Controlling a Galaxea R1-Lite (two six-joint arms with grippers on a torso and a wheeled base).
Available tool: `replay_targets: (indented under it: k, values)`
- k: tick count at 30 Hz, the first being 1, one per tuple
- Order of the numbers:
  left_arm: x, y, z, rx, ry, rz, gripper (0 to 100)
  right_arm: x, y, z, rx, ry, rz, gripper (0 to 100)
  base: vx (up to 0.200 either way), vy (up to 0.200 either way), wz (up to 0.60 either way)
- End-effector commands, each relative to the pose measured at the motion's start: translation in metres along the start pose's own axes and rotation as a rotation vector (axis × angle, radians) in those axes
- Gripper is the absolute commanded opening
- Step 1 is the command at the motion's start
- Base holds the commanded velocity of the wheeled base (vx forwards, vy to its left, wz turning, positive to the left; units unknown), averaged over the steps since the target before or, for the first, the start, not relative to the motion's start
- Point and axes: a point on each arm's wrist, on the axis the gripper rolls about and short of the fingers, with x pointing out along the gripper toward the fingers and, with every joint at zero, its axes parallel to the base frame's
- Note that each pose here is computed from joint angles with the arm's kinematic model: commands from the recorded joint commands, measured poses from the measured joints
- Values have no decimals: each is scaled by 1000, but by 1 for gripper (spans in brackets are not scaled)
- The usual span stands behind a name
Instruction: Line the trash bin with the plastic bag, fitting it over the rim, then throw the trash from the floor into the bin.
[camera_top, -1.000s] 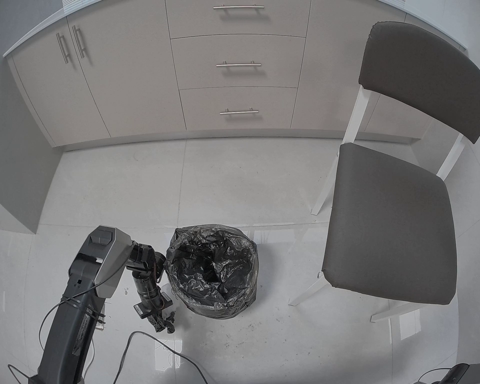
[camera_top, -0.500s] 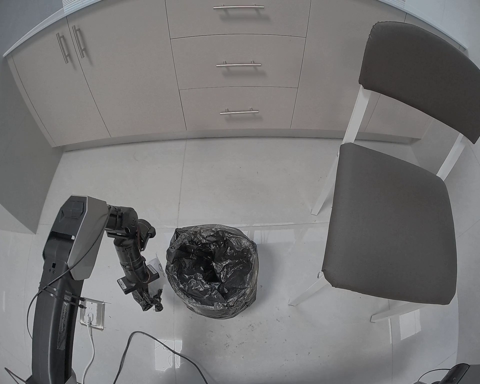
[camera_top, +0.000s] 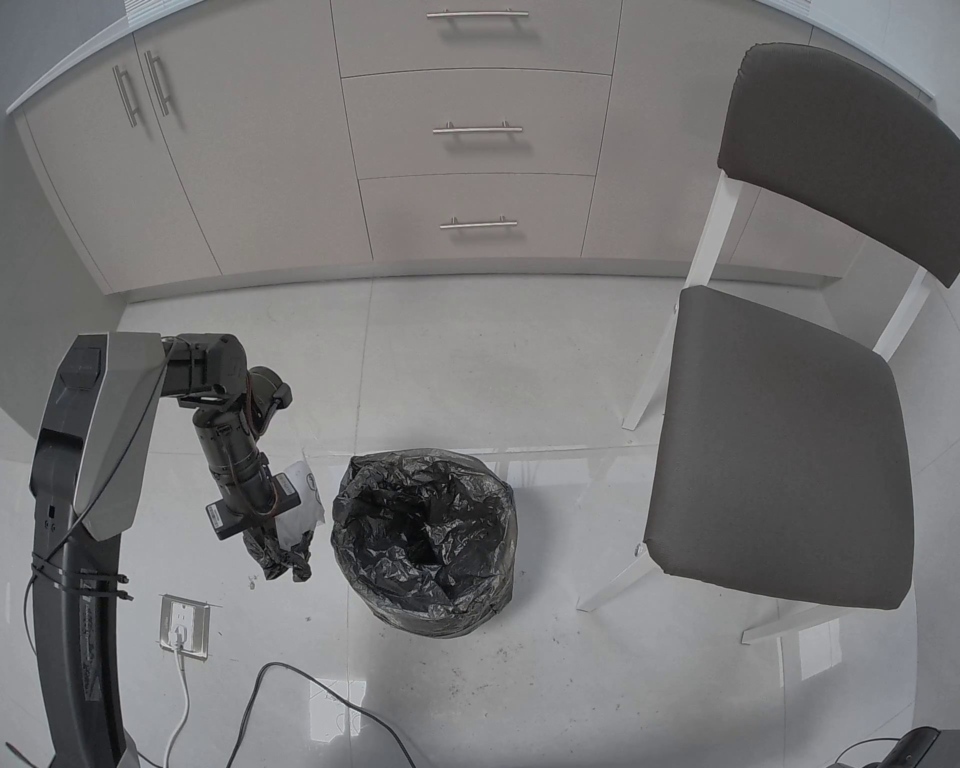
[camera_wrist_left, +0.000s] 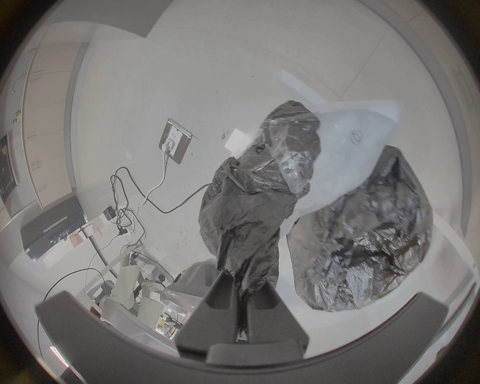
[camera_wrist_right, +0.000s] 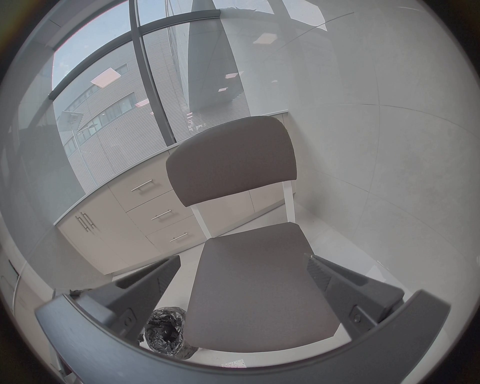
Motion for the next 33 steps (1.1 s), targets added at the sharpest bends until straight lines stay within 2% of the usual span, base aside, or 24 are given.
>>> replay_targets:
  k: [1,2,5,7,8,14,16,17,18,20,23,33]
  values:
    - [-39,-2,-18,41,-50,-54,0,-6,-4,-1,-23,-10,3,100,0,0,0]
    - [-41,-3,-20,52,-51,-57,0,-7,-4,-1,-29,-14,1,100,0,0,0]
    - [-57,-10,-42,171,-59,-65,0,-9,-8,-5,-69,-18,-22,100,0,0,0]
    - [-59,-12,-46,192,-56,-65,0,-9,-9,-6,-72,-18,-24,100,0,0,0]
    - [-66,-21,-61,267,-70,-79,0,-10,-9,-7,-78,-18,-24,100,0,0,0]
    - [-69,-53,-104,482,-114,-118,0,-12,-11,-7,-77,-23,-22,100,0,0,0]
    - [-69,-56,-108,501,-122,-126,0,-12,-11,-7,-76,-25,-23,100,0,0,0]
    - [-72,-66,-121,556,-148,-157,0,-12,-11,-7,-75,-29,-31,100,0,0,0]
    - [-72,-66,-121,556,-148,-157,0,-12,-11,-7,-75,-29,-31,100,0,0,0]
    - [-74,-74,-137,625,-163,-177,0,-14,-12,-8,-75,-30,-32,100,0,0,0]
    - [-73,-80,-146,674,-171,-181,0,-14,-13,-8,-73,-30,-32,100,0,0,0]
    - [-69,-85,-153,694,-169,-181,0,-16,-15,-11,-71,-31,-30,100,0,0,0]
